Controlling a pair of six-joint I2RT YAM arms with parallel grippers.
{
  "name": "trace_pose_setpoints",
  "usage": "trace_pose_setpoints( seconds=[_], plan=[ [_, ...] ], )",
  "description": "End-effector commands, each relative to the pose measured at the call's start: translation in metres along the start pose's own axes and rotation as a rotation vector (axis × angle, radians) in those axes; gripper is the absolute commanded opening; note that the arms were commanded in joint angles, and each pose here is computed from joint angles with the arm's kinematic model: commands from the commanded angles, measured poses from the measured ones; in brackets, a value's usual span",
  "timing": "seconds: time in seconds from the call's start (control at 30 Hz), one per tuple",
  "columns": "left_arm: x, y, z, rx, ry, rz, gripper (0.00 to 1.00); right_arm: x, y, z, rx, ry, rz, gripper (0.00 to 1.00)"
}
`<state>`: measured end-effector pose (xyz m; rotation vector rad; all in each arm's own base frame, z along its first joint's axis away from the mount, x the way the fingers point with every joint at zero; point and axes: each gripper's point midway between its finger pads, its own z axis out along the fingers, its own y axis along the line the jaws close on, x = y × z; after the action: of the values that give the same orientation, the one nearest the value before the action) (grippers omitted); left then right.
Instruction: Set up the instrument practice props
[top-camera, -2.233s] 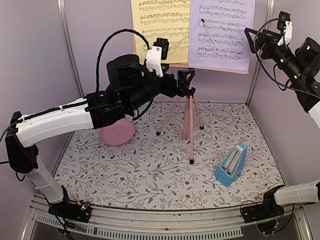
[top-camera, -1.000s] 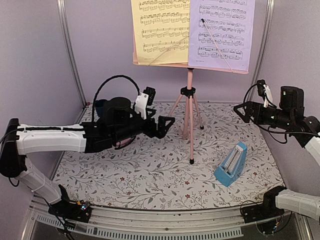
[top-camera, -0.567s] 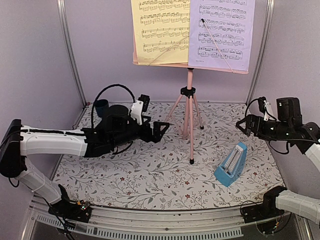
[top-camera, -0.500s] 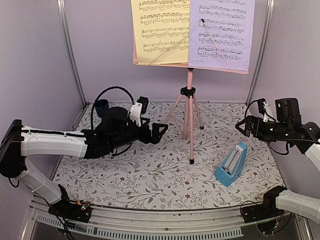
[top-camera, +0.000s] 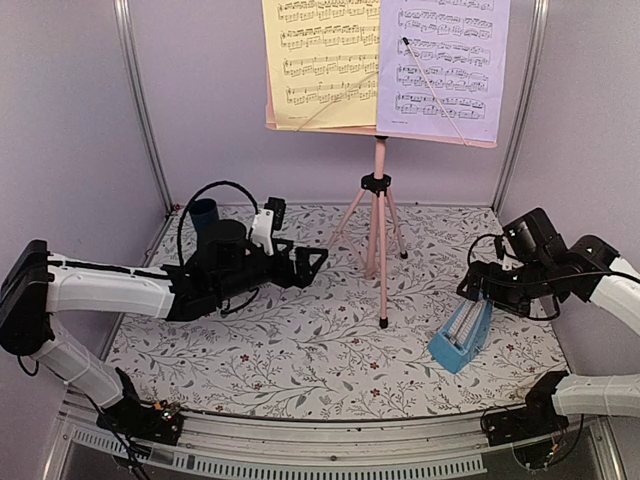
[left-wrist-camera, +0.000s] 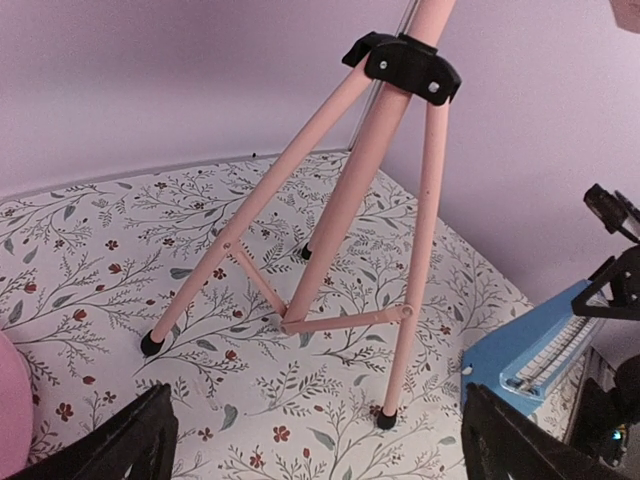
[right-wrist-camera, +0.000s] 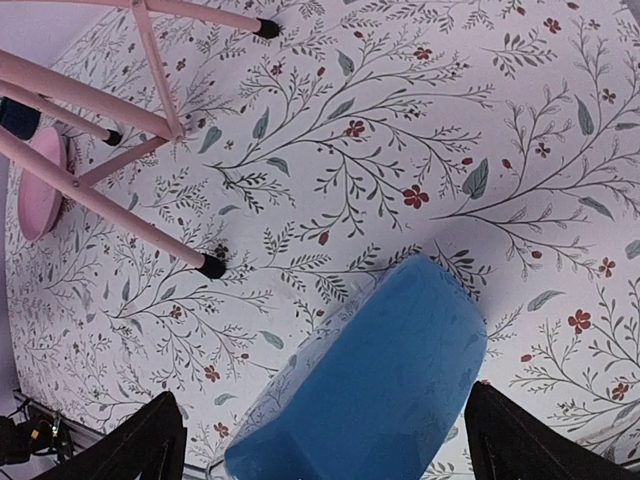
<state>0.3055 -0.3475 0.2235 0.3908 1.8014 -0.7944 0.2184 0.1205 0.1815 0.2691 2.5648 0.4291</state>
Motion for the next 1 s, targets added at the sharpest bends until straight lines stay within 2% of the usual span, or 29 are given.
trace_pose_setpoints(
  seconds=[0.0,0.3,0.67,0.97],
  plan=[
    [-0.007,0.003,-0.003,0.014,-0.036,-0.017,0.99,0.016,-0.012,0.007,0.148,0.028,0.074,0.99],
    [-0.002,0.012,-0.01,0.002,-0.062,-0.048,0.99,0.031,-0.017,0.01,0.392,0.029,0.119,0.99],
    [-0.002,0.019,-0.012,-0.011,-0.065,-0.049,0.99,0.023,-0.027,0.014,0.475,-0.087,0.349,0.99],
    [0.001,0.025,-0.014,-0.018,-0.066,-0.057,0.99,0.006,-0.022,0.016,0.539,-0.16,0.39,0.99]
  ],
)
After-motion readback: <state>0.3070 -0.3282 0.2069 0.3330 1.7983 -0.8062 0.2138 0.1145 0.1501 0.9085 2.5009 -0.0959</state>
